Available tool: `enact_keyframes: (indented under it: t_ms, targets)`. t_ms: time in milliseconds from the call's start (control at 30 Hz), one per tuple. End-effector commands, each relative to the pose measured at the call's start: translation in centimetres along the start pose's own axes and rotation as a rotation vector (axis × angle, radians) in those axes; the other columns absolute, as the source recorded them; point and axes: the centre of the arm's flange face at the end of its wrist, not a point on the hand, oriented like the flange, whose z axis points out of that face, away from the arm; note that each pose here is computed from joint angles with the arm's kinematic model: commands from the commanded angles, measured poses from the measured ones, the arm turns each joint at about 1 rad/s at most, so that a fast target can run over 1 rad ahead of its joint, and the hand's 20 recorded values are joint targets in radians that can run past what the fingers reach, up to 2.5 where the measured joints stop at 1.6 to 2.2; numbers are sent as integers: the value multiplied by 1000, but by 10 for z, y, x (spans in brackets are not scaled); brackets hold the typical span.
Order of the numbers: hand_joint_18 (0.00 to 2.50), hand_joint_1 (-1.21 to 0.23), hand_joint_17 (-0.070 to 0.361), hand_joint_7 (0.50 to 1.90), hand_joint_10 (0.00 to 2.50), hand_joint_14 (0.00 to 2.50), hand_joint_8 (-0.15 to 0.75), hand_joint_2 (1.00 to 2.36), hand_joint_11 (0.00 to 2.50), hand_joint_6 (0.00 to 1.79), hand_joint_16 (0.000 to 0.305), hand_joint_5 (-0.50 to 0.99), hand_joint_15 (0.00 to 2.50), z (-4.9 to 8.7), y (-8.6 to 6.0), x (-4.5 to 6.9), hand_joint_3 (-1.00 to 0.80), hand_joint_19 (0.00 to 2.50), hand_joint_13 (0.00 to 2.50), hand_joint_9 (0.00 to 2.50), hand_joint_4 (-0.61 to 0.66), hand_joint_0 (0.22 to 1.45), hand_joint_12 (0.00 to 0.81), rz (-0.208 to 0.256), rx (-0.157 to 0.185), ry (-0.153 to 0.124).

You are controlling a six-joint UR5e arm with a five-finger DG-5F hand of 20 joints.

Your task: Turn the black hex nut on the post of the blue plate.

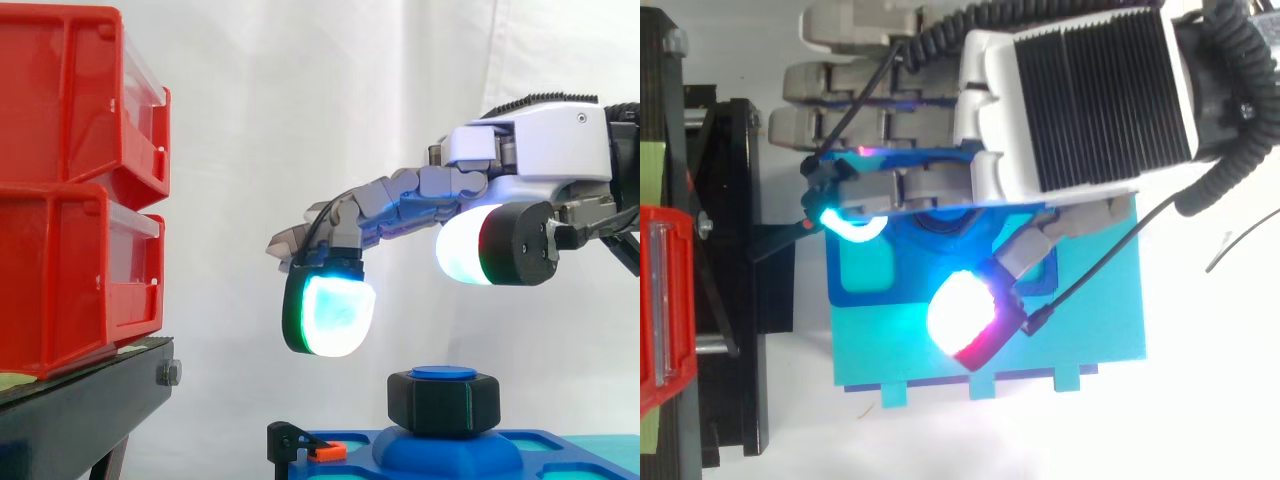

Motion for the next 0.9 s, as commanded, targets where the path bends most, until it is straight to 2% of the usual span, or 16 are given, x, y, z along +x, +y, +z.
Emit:
enact_keyframes:
  t_ms: [0,133,267,367,500,733,867]
  targets:
    - [14,-243,117,979,0,0,220,1000,0,503,52,-210,41,6,13,0,-500,0,281,201,191,453,353,0,10,2]
    - [13,-237,117,1019,0,0,220,1000,0,503,52,-204,37,10,22,3,-500,0,282,199,190,454,354,2,19,9]
    - [10,-235,117,1085,0,0,219,1000,0,502,52,-197,37,11,31,12,-500,0,280,198,188,455,353,3,26,21]
    - [12,-237,116,1131,0,1,218,1000,0,501,52,-194,33,11,34,17,-500,0,282,199,188,456,351,3,32,23]
    - [15,-237,116,1208,0,0,218,1000,0,502,52,-189,40,11,36,18,-500,0,284,198,178,456,351,4,34,29]
    - [20,-244,114,977,0,0,216,1000,0,667,51,-219,31,9,33,18,-500,0,289,199,182,459,346,4,35,33]
    - [24,-248,115,920,0,0,215,1000,0,712,51,-230,32,5,23,18,-500,0,292,199,183,461,346,1,32,41]
